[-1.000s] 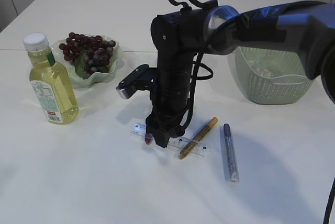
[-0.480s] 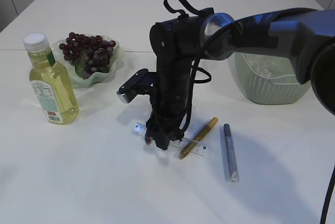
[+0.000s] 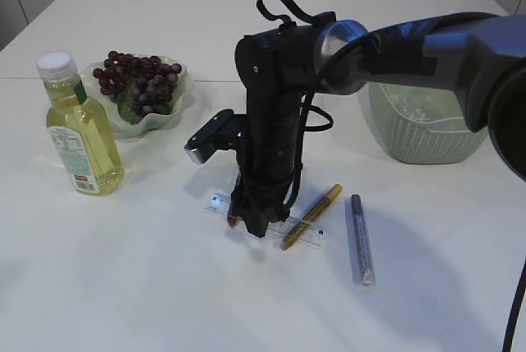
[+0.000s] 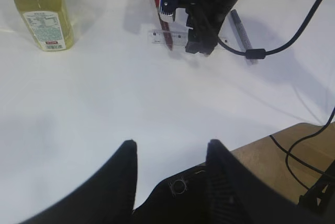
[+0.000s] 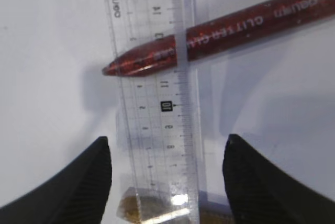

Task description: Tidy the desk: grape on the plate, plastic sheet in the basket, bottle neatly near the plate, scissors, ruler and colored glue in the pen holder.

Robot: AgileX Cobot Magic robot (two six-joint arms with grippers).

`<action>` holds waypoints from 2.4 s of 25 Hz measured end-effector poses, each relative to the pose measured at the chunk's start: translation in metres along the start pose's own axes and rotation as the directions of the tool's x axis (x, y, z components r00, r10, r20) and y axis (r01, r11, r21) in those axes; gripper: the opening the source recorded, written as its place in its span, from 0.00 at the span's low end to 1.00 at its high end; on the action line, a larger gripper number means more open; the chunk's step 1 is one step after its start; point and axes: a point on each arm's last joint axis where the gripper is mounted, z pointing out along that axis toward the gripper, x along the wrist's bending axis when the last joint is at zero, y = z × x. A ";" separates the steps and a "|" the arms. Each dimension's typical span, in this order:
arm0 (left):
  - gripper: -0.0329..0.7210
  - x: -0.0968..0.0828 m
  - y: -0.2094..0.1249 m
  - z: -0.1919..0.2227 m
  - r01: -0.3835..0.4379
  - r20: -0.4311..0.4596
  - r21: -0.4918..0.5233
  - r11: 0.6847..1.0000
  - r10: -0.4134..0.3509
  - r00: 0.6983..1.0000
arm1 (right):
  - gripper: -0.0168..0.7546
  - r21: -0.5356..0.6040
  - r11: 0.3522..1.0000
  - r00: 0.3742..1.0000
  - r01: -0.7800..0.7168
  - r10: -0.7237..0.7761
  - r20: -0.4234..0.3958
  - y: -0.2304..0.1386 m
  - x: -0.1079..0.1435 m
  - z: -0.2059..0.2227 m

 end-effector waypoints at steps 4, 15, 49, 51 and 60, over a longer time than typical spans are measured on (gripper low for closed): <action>0.47 0.000 0.000 0.000 0.000 0.000 0.000 1.000 0.000 1.000 | 0.70 0.012 1.000 1.000 0.000 0.000 -0.007 -0.001 0.001 0.000; 0.47 0.000 0.000 0.000 0.002 0.000 0.000 1.000 -0.002 1.000 | 0.70 0.020 1.000 1.000 -0.002 0.002 -0.015 -0.001 0.001 0.005; 0.46 0.000 0.000 0.000 0.002 0.000 0.000 1.000 -0.002 1.000 | 0.41 -0.017 0.922 0.922 -0.386 0.386 0.000 0.010 -0.004 -0.016; 0.46 0.000 0.000 0.000 0.002 0.000 0.000 1.000 -0.002 1.000 | 0.41 -0.030 0.903 0.904 -0.428 0.428 0.000 0.009 -0.003 -0.022; 0.46 0.000 0.000 0.000 0.002 0.000 0.000 1.000 -0.002 1.000 | 0.41 -0.141 0.866 0.875 -0.481 0.485 -0.004 0.004 0.005 -0.080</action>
